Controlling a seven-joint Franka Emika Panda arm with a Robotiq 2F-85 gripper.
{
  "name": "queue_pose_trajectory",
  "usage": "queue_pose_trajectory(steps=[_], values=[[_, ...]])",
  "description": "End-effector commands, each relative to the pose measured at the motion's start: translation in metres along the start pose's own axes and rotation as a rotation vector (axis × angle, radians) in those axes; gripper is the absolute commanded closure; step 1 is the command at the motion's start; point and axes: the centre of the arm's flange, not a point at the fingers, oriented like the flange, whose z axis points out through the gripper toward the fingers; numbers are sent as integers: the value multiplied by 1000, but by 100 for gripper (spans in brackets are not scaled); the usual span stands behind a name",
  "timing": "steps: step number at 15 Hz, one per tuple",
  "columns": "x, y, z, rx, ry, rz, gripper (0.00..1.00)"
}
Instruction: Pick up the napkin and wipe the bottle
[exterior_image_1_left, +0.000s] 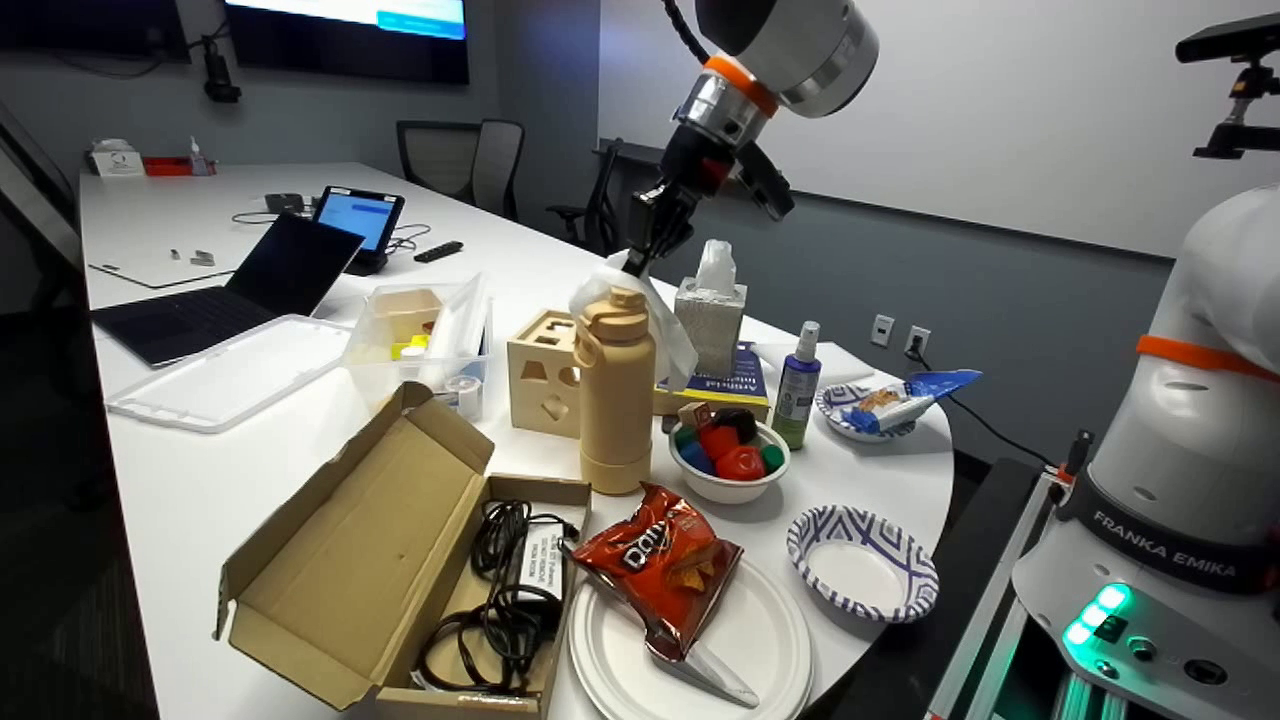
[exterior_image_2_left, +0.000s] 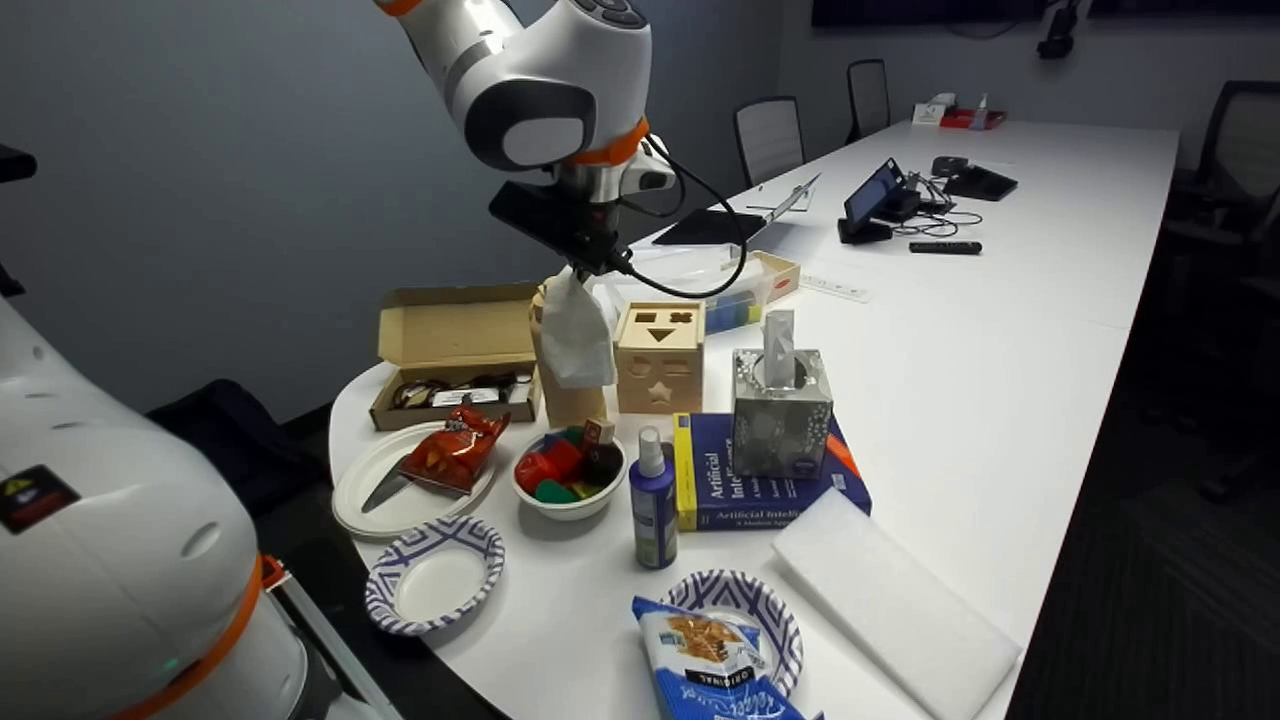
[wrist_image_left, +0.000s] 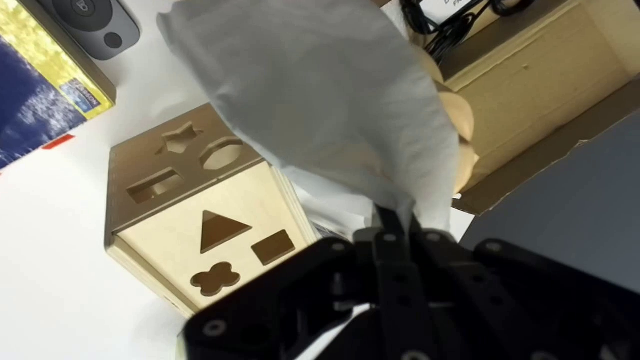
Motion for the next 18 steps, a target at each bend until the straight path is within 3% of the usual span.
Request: queue_pose_trajectory(steps=[1,10,18], values=[[7,-1,-2,71,17,-31,100],[2,-14,-3,216,-44,-61,100],[-11,-23,-15,150,-100,-26,100]])
